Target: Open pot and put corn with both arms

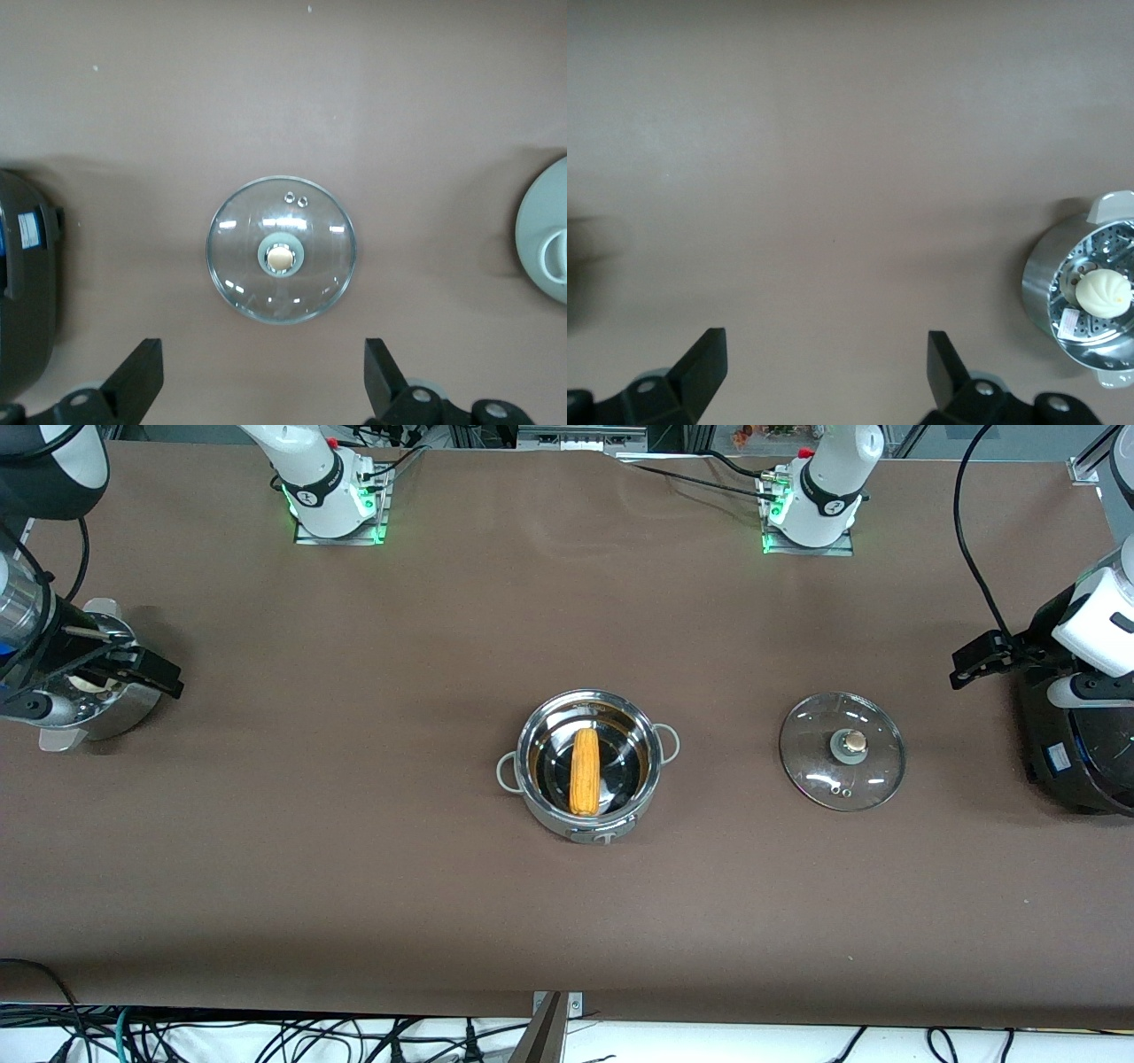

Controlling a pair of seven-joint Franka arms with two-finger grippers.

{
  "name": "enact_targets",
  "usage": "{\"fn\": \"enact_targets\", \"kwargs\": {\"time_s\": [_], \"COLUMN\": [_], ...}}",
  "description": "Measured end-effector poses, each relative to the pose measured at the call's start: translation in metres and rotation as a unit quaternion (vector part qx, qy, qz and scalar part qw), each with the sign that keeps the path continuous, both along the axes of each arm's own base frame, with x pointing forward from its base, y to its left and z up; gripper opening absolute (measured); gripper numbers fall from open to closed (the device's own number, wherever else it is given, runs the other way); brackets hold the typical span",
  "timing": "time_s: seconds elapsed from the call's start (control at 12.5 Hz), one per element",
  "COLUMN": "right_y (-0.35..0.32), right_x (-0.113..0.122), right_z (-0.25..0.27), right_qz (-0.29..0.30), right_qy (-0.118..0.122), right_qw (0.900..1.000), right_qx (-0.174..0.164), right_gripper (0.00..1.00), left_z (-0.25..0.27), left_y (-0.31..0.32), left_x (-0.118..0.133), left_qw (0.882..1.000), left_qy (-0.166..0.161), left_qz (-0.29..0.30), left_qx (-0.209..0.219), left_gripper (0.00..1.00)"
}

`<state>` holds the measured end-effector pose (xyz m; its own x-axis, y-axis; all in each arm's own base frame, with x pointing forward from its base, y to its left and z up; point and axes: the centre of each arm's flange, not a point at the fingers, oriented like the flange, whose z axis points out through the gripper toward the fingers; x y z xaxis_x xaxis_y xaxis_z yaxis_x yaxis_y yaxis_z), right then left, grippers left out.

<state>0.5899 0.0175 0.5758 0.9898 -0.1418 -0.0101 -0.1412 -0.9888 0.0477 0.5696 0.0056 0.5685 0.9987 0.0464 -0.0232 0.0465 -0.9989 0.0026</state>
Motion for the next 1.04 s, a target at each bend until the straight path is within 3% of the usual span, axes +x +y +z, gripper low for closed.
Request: {"fn": "enact_targets", "kwargs": {"time_s": [0.4,1.04], "right_y": [-0.012,-0.019], "right_x": [-0.021,-0.018], "right_z": [0.013,-0.009], "right_qz": [0.014,0.031], "right_qy": [0.015,0.036], "right_qw": [1.000,0.999], "right_qx": [-0.004,-0.003], "right_gripper": [1.00,1.00], "left_z": [-0.001,0.000], "left_y": [0.000,0.000], "left_x": [-0.001,-0.002], "left_qw": [1.000,1.000], "left_qy": [0.005,0.004], "left_qz": [0.000,0.000], "left_qx": [0.000,0.000], "left_gripper": [1.00,1.00]}}
